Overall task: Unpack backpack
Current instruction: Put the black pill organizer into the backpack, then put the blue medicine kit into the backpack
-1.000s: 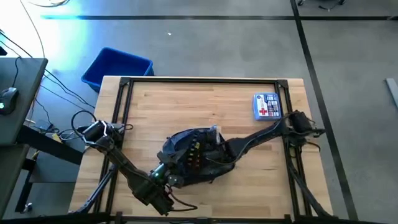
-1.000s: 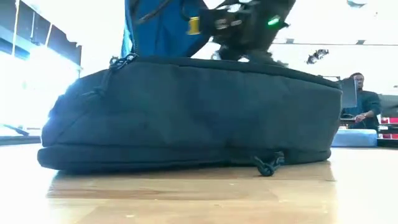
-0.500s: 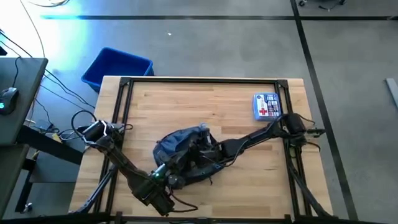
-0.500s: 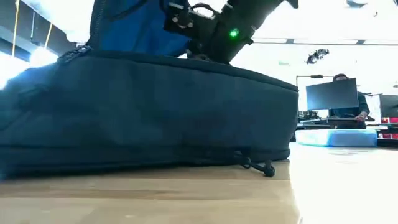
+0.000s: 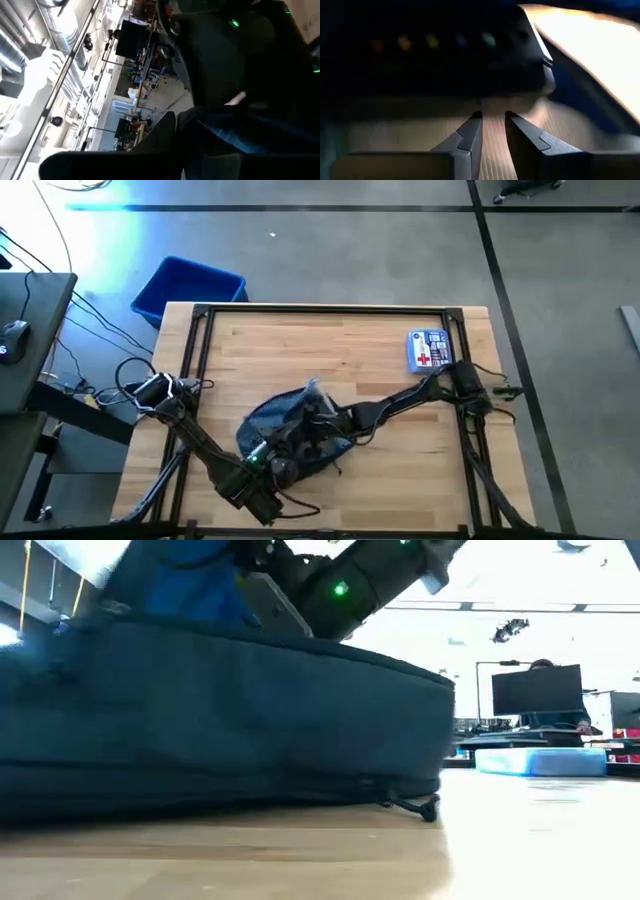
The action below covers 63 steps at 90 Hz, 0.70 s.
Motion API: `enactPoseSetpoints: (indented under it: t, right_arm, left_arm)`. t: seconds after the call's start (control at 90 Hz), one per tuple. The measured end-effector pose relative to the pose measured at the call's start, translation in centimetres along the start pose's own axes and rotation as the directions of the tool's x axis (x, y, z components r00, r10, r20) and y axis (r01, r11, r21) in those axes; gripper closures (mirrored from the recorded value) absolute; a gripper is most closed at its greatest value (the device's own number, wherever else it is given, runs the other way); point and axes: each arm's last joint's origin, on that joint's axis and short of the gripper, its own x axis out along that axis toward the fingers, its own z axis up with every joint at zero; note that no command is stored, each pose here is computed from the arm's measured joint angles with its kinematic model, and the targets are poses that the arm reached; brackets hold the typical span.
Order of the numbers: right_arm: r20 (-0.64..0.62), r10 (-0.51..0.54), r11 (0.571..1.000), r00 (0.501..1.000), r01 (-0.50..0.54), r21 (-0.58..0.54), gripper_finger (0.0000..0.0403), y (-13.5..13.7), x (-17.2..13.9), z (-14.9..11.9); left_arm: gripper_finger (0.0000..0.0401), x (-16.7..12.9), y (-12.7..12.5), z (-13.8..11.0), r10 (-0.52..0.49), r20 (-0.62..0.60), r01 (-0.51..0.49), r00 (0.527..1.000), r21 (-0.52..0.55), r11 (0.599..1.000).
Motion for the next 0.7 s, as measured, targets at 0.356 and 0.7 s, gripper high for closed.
enactPoseSetpoints:
  t: [0.356, 0.7]
  right_arm:
    - [-0.210, -0.097, 0.981, 0.973, 0.058, -0.185, 0.0372, 1.0, -8.0, 1.0]
    - [-0.459, -0.239, 0.971, 0.856, 0.203, -0.128, 0.0373, 0.0, -17.8, -3.5]
  left_arm:
    - [0.0401, 0.4, 0.0, -0.5, -0.017, -0.022, 0.015, 1.000, -0.092, 0.996]
    - [0.0388, 3.0, -3.3, -2.3, -0.030, -0.097, 0.000, 0.995, -0.300, 0.954]
